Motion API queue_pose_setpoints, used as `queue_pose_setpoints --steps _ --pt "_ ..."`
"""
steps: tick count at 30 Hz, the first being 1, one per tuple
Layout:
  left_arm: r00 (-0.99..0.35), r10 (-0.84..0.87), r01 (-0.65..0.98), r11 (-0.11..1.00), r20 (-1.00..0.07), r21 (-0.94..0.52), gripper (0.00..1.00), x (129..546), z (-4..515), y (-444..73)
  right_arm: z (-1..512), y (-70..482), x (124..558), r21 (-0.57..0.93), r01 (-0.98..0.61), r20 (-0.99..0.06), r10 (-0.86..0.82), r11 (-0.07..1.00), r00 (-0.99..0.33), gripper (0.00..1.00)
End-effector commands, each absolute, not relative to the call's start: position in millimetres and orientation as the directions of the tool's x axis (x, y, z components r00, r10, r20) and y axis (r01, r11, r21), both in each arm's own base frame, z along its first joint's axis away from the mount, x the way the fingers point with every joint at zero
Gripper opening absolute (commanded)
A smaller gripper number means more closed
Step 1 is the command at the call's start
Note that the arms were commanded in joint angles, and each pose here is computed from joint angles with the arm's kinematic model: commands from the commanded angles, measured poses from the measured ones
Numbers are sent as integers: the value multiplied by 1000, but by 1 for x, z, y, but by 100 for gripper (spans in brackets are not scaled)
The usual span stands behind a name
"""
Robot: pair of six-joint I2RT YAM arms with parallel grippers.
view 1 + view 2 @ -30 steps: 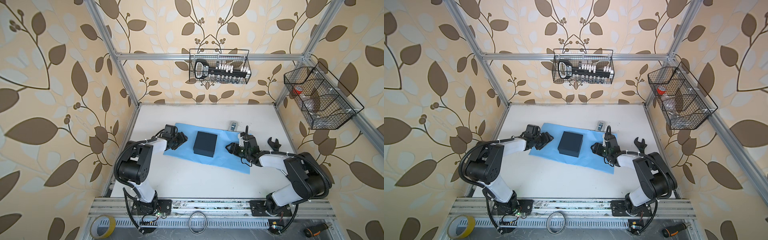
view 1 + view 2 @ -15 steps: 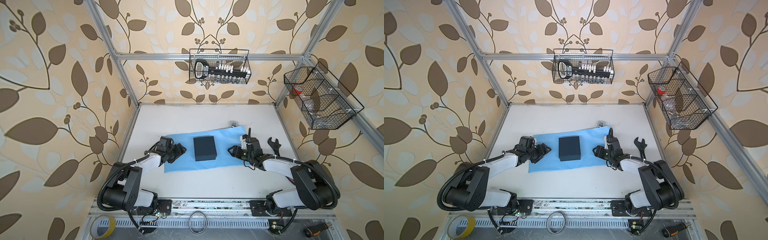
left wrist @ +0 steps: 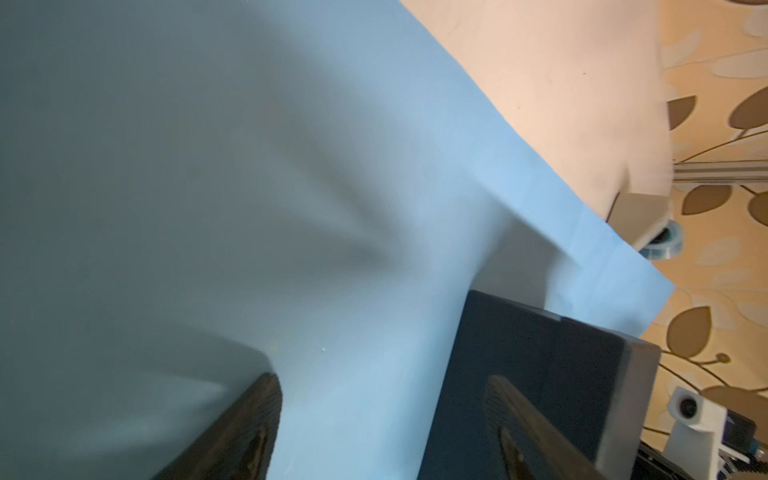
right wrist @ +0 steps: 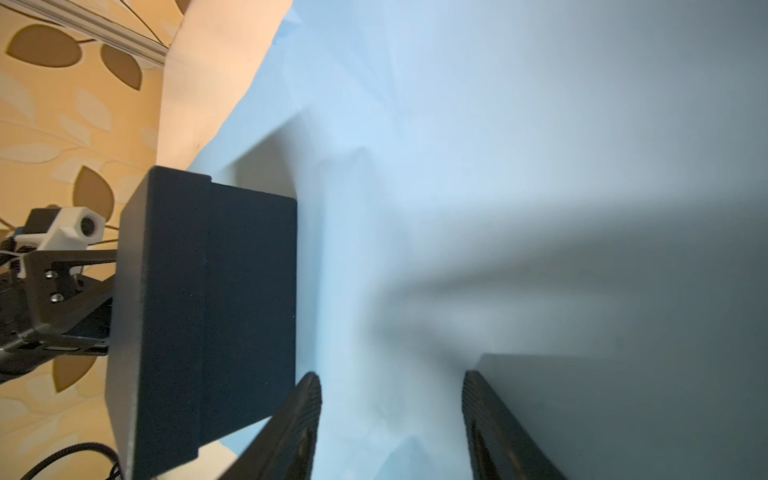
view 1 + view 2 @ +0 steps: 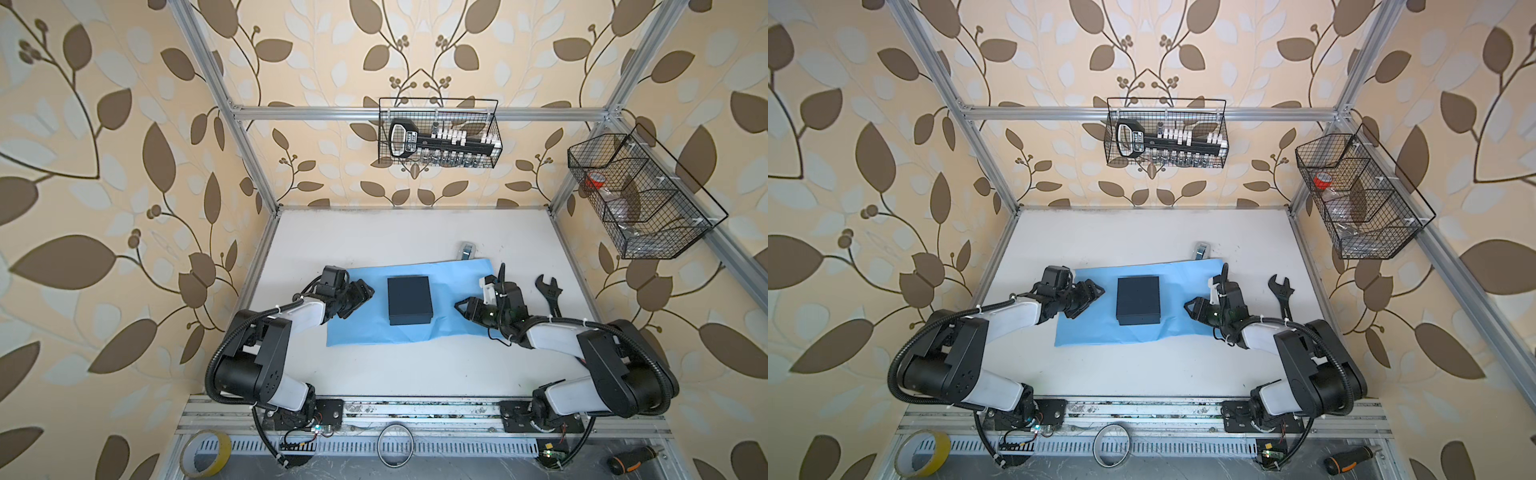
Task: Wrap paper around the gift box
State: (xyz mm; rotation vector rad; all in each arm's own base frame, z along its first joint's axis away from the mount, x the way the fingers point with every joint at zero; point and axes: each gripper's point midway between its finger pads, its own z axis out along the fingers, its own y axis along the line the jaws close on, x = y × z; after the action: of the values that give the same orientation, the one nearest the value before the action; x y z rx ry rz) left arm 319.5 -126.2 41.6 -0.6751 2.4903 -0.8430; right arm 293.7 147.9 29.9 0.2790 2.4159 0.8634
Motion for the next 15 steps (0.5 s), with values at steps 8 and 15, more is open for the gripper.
queue_pose_setpoints --steps 8,15 --pt "-813 -561 -415 746 -156 -521 82 267 7 -106 8 128 248 551 93 -365 339 829 -867 57" --pt "-793 -553 -303 720 -254 -624 88 301 80 -121 75 150 275 490 -126 -569 208 862 -795 72"
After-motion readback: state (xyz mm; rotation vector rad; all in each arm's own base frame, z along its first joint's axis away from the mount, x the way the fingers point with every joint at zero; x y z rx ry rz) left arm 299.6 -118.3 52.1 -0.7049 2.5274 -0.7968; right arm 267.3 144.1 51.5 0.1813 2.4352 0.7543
